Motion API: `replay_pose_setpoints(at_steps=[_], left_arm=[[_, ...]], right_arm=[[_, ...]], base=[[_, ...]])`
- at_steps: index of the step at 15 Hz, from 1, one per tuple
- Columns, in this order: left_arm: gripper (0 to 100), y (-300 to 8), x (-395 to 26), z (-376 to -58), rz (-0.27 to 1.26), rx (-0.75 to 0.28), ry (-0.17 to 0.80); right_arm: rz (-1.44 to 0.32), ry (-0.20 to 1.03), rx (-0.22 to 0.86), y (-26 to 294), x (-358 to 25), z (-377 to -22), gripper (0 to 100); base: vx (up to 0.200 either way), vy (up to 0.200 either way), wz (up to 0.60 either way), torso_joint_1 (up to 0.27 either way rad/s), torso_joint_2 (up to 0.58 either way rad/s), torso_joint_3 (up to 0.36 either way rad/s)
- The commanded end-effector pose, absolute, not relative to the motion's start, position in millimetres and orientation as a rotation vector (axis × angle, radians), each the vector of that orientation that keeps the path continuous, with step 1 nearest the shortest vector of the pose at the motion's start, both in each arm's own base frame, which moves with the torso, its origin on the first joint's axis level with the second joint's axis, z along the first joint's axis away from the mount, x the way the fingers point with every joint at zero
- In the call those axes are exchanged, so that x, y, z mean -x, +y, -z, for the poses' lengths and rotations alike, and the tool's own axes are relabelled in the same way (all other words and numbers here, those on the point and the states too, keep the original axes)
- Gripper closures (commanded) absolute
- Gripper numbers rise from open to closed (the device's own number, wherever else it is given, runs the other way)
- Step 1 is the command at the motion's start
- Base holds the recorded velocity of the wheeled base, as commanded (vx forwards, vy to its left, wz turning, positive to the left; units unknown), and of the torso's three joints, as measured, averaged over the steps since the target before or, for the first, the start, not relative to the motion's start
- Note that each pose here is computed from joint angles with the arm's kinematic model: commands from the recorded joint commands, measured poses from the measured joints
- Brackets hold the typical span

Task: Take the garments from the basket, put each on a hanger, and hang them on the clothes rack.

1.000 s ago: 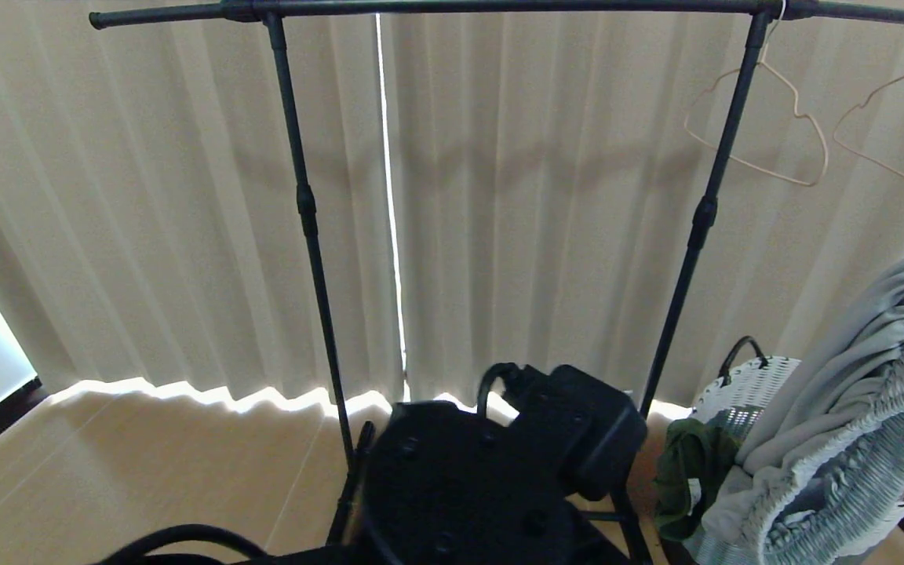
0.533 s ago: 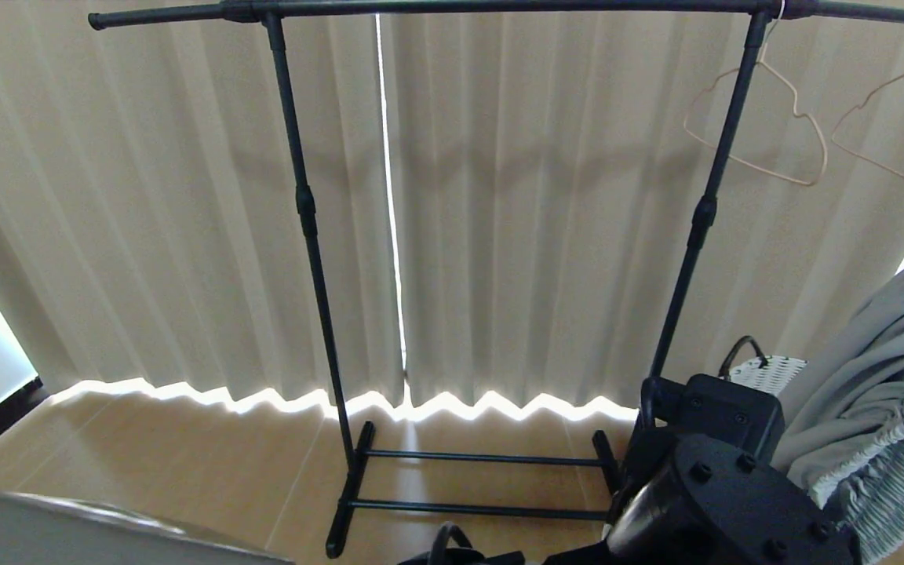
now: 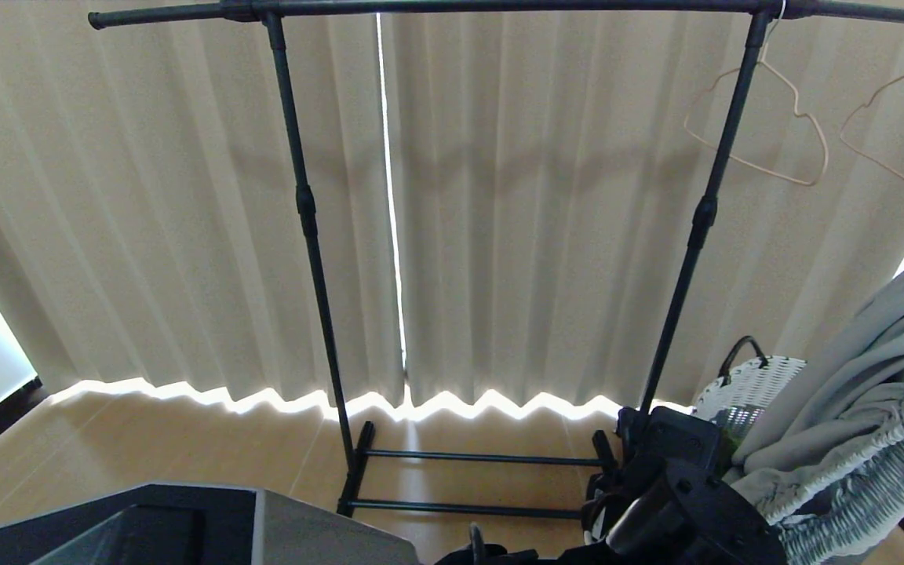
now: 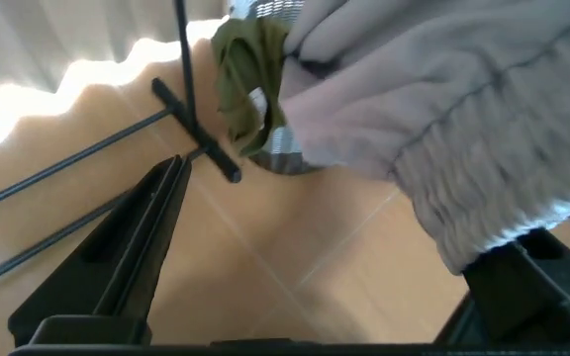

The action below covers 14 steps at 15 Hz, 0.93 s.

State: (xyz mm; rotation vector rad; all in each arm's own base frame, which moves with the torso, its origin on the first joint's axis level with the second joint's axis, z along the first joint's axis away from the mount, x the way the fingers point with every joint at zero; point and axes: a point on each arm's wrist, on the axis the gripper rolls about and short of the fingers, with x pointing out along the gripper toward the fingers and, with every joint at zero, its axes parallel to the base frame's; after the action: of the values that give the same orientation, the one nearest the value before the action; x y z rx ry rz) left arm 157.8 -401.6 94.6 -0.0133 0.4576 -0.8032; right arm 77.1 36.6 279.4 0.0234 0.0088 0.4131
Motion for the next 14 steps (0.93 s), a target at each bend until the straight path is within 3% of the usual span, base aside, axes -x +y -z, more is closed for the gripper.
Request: replay_pose_setpoints(at_steps=[1,2,5,8,14], left_arm=[[0,-399.6,-156.4,-93.1,0.795,0.005,0.462],[100,-392.7,-152.5,-94.2,0.796,-0.008,0.470],[100,-370.4,-138.6,-108.7,0.802,-0.010,0.467],[100,-302.2,-107.9,-150.4,0.849,0.008,0.441],[100,-194.0,-91.6,-216.7,0.888,0.022,0.250]], right_arm=[[-0.414,0.016,-0.022,37.5,-78.8,-278.6,100],[-0.412,0.019,-0.021,37.6,-79.2,-278.3,100],[-0.412,0.034,-0.017,39.1,-82.3,-276.7,100],[-0.433,0.089,-0.004,45.6,-94.5,-269.6,100],[-0.497,0.173,0.013,64.2,-125.0,-265.6,100]], base=[[0.000,0.000,0.00,0.000,0.00,0.000],[0.000,0.000,0.00,0.000,0.00,0.000],[0.000,0.000,0.00,0.000,0.00,0.000],[0.000,0.000,0.00,0.000,0.00,0.000],[0.000,0.000,0.00,0.000,0.00,0.000]])
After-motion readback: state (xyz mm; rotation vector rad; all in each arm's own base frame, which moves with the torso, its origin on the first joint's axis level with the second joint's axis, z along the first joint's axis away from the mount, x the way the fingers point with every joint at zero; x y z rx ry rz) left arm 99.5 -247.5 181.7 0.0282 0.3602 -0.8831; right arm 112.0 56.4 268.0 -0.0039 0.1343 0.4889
